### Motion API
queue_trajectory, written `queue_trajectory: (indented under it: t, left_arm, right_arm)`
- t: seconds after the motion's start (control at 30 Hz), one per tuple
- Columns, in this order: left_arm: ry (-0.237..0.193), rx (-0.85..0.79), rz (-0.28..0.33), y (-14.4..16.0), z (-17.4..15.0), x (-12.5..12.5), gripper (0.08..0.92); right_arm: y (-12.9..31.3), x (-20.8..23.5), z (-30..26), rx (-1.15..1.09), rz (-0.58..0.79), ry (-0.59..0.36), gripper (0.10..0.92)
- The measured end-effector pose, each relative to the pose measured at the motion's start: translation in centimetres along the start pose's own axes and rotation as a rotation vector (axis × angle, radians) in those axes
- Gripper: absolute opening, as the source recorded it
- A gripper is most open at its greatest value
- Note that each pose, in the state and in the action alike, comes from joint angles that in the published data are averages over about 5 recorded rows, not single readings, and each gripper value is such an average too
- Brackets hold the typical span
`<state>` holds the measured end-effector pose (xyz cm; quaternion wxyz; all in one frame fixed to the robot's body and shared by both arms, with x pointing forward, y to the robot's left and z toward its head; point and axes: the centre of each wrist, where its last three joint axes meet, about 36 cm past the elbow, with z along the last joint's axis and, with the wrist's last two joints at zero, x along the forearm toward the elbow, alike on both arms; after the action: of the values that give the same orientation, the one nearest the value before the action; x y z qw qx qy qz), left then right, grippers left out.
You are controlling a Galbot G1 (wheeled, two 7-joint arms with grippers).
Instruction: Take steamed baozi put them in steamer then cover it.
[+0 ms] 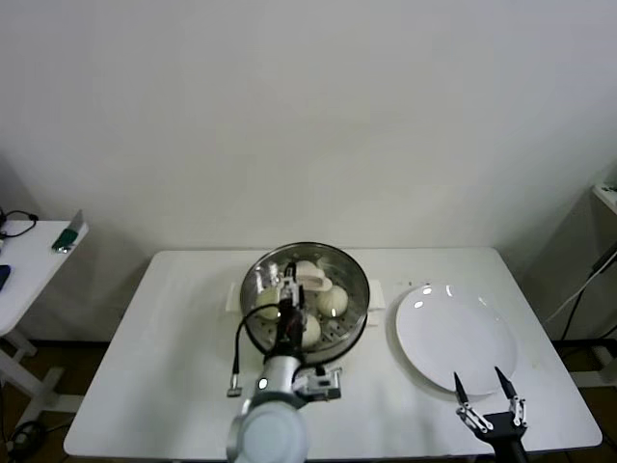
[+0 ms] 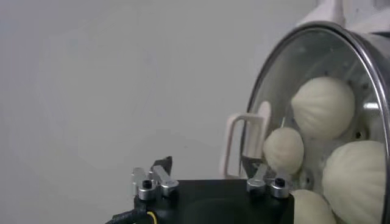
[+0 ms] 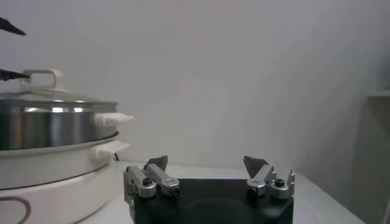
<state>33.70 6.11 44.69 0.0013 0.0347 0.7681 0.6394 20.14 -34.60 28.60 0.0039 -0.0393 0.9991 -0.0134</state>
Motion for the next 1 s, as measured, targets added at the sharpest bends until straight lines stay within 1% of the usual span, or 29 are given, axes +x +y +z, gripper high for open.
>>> queue_trajectory:
  t: [0.1,0.17,0.27,0.37,0.53,0.77,0.9,1.0]
  left_arm:
    - [-0.026,0.072,0.002,0.7,1.1,0.9,0.802]
    - [-0.043,0.132,0.010,1.0,2.2,1.3,0.817]
    - [-0.062,0.246,0.025,1.2,4.3,1.8,0.822]
    - [-0.069,0.382,0.036,1.5,6.9,2.1,0.823]
    - [-0.050,0.617,0.040,1.7,12.2,2.7,0.823]
    - [-0.008,0.908,0.010,0.7,20.0,4.4,0.823]
    - [0.010,1.042,-0.020,-0.5,23.2,5.3,0.823]
    - [0.023,1.112,-0.045,-1.6,25.1,5.7,0.823]
  right_arm:
    - [0.0,-0.1,-0.1,-0.005,0.015,-0.003,0.823]
    - [0.0,-0.2,-0.2,-0.009,0.026,-0.008,0.823]
    - [0.0,-0.4,-0.2,-0.015,0.042,-0.016,0.823]
    - [-0.1,-0.6,-0.1,-0.019,0.058,-0.025,0.823]
    - [-0.3,-0.8,0.0,-0.020,0.083,-0.038,0.823]
    - [-0.7,-1.3,0.4,-0.022,0.109,-0.049,0.823]
    - [-0.9,-1.5,0.6,-0.024,0.116,-0.050,0.823]
    - [-0.9,-1.7,0.8,-0.026,0.119,-0.049,0.823]
